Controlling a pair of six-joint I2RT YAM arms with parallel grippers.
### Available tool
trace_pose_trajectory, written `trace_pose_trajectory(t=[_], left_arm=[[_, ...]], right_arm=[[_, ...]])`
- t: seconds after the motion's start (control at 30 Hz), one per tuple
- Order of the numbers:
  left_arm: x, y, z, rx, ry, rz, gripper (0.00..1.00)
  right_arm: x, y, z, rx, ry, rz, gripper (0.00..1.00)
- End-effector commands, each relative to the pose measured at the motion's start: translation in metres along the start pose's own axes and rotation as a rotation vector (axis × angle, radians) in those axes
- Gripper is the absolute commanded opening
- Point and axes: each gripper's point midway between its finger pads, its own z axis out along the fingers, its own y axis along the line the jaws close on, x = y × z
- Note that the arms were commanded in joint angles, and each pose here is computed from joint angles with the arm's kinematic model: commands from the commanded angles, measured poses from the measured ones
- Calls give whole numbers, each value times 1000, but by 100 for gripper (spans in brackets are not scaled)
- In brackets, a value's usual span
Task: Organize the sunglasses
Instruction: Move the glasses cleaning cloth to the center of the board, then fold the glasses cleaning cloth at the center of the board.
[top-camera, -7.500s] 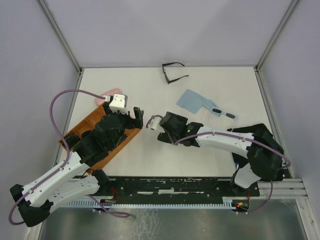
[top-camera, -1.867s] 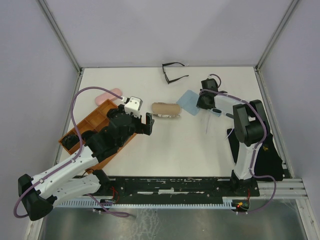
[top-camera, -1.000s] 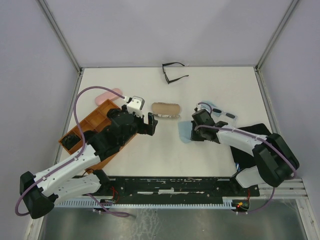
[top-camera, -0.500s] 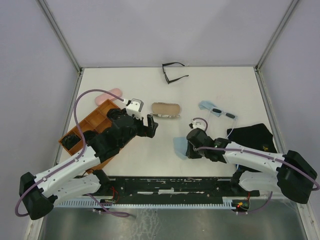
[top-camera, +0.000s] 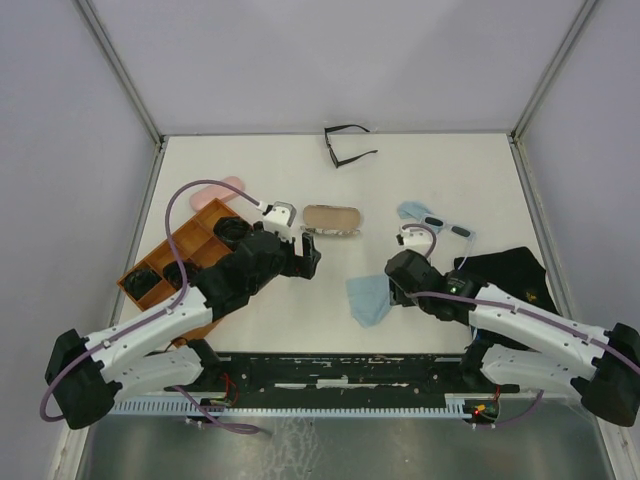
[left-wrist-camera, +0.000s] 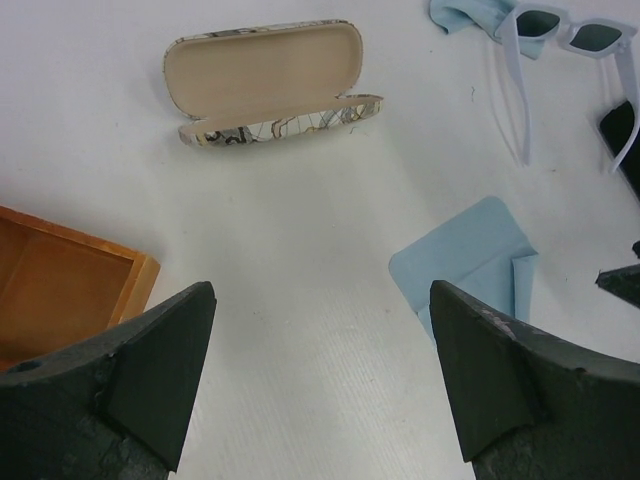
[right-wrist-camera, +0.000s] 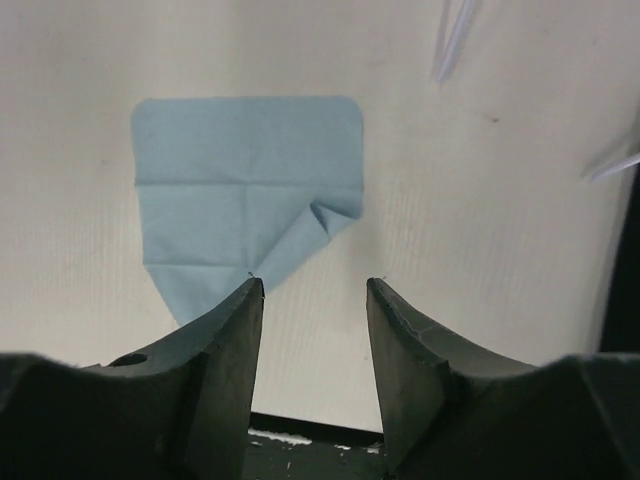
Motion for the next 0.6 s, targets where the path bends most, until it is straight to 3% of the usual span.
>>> trace_pose_trajectory(t=[0.0,0.17,0.57], left_arm=[[-2,-13,12,48,-33,-50,93],[23,-28,36,60,45,-36,85],[47,-46,64,77,99,-61,84]], right_arm=[[-31,-25,5,102,-57,-75,54],[-45,-19,40,1,23,-69,52],[-51,-4,92,-201,198,-139,44]])
